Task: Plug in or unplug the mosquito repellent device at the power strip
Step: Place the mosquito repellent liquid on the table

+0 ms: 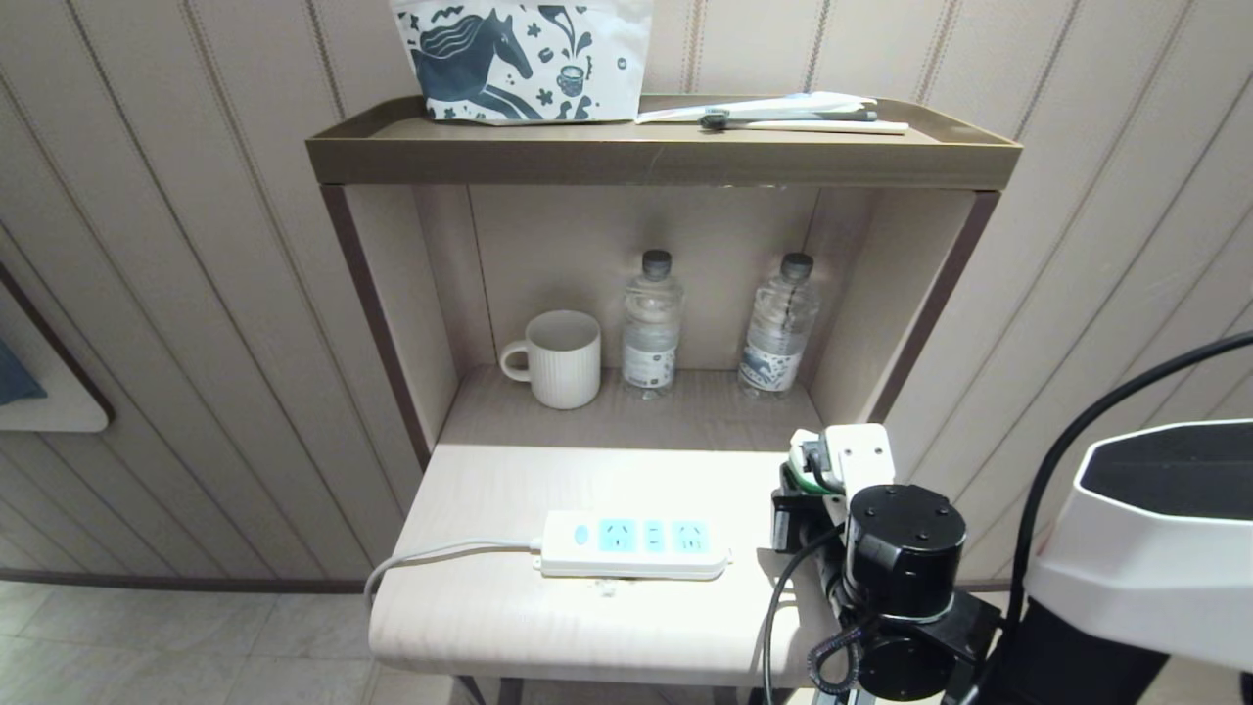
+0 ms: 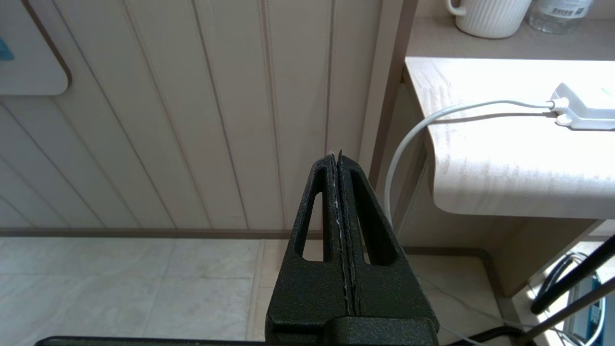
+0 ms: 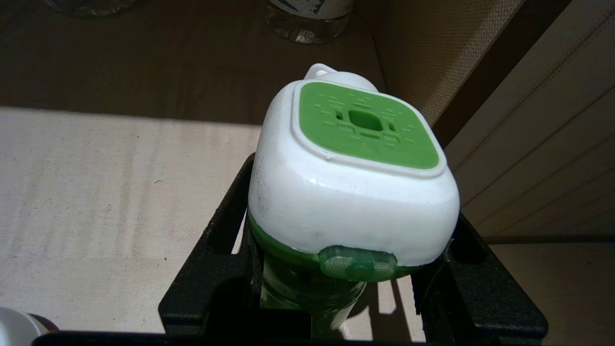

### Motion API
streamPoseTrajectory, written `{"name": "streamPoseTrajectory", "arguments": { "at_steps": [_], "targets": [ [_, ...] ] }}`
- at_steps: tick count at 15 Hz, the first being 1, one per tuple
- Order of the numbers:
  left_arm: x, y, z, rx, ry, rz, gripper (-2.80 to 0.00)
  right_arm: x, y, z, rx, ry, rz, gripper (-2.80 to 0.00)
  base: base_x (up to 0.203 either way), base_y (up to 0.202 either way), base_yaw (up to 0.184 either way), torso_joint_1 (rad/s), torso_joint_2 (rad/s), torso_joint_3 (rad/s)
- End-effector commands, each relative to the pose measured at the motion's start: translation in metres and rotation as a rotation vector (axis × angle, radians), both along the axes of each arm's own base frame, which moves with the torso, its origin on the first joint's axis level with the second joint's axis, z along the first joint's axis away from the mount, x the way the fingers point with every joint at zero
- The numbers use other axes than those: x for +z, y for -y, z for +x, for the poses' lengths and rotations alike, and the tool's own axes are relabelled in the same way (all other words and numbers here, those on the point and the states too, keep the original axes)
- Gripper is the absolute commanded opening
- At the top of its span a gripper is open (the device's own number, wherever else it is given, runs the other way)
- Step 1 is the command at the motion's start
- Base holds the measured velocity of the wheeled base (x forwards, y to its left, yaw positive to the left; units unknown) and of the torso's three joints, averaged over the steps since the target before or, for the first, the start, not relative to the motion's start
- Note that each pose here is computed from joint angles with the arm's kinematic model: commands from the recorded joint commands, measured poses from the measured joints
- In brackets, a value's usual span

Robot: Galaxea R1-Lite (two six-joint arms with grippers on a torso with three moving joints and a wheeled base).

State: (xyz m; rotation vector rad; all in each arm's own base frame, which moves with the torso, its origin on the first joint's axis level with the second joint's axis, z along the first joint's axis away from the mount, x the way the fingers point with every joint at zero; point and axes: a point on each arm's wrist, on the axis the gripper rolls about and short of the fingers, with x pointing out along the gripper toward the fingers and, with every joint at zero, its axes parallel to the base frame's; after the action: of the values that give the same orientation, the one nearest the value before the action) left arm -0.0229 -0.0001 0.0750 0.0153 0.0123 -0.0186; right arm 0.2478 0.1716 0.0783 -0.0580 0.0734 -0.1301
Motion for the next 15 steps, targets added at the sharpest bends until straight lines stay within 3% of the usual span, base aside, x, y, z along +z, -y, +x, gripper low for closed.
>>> {"name": "streamPoseTrajectory", "arguments": {
  "at_steps": [1, 7, 15],
  "targets": [
    [0.0, 0.0, 0.0, 0.0, -0.001, 0.0, -2.8, 0.005, -0.003, 0.004, -0.01, 0.044, 0.034, -2.8, 0.0, 0.0, 0.0, 0.0, 0.0, 0.0],
    [0.0, 0.0, 0.0, 0.0, -0.001, 0.0, -2.8, 0.013, -0.006, 0.008, -0.038, 0.075, 0.033, -2.8, 0.0, 0.0, 0.0, 0.0, 0.0, 0.0],
    [0.0, 0.0, 0.0, -0.001, -0.001, 0.0, -2.8, 0.0, -0.011, 0.018, -0.043, 0.056, 0.008, -2.8, 0.0, 0.0, 0.0, 0.0, 0.0, 0.0]
  ]
}}
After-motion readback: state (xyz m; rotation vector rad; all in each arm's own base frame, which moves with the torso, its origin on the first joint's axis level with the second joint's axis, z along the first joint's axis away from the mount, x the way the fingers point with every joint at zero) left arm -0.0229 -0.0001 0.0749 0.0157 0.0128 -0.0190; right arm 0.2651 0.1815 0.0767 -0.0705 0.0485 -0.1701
